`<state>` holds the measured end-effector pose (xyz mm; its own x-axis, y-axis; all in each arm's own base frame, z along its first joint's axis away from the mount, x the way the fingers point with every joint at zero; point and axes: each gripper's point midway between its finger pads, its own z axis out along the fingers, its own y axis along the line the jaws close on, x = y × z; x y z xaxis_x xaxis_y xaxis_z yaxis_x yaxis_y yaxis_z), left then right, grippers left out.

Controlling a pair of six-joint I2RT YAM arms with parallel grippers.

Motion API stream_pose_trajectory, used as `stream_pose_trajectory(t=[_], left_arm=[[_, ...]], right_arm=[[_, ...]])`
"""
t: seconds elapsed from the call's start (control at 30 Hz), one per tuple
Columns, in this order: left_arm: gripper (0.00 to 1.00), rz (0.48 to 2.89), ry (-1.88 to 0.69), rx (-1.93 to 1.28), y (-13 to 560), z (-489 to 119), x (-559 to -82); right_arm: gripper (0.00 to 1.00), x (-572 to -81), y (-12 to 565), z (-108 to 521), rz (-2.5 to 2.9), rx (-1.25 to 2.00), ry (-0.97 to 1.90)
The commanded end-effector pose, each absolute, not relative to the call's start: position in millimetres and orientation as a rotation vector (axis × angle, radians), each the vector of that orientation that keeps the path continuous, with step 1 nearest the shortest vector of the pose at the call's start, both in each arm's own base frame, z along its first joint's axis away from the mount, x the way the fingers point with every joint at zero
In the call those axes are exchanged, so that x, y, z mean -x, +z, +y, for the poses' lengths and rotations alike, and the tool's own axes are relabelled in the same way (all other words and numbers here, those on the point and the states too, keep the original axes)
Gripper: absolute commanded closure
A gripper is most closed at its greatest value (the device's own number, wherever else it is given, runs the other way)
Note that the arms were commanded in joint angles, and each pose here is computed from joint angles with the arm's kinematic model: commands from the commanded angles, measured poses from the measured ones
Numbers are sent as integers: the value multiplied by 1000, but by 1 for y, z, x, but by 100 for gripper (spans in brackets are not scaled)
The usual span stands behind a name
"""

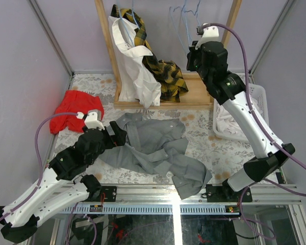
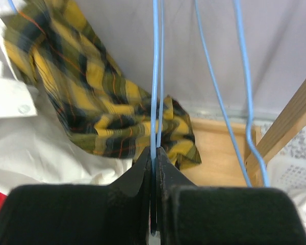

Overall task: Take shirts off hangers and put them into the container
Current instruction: Place the hanger at the clothesline, then adjust the shirt at the center of the board.

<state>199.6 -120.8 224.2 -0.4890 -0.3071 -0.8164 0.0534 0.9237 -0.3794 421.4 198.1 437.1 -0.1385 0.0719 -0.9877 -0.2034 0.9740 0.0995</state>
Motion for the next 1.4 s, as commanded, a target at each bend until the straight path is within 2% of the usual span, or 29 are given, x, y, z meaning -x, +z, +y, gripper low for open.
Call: stream_pose_trajectory(t=[0.0,0.1,0.17,0.3,0.4,0.47,0.6,0.93,0.97,1.03,1.1,1.23,1.37], left_arm=[[0,2026,-468,194,233,-124,-201],[0,2032,-474,190,232,-124,-199],[0,2035,-477,189,231,-125,-199],[0,2047,-481,172,228,-129,-200],[0,2070,-491,156,223,-134,-199],[0,2102,-504,137,216,-139,-197],[0,2212,-556,81,194,-151,-181],[1,2397,-729,101,150,-181,-157],[4,2416,-723,96,144,-183,-157],[17,2439,-715,61,135,-186,-157],[34,2443,-693,35,133,-187,-160],[66,2370,-636,-39,151,-186,-175],[89,2288,-555,-165,181,-185,-192]], right_arm=[[100,-425,392,207,1850,133,284],[100,-422,381,205,1860,122,295],[96,-419,384,203,1832,117,303],[62,-405,391,207,1798,183,354],[42,-389,396,210,1767,257,400],[32,-377,400,214,1723,288,451],[23,-345,409,223,1618,392,573],[19,-277,407,215,1520,481,721],[19,-271,404,216,1516,492,743],[19,-256,398,218,1508,518,794],[19,-243,388,220,1518,544,847],[20,-213,363,231,1549,634,989],[20,-187,334,237,1578,728,1097]])
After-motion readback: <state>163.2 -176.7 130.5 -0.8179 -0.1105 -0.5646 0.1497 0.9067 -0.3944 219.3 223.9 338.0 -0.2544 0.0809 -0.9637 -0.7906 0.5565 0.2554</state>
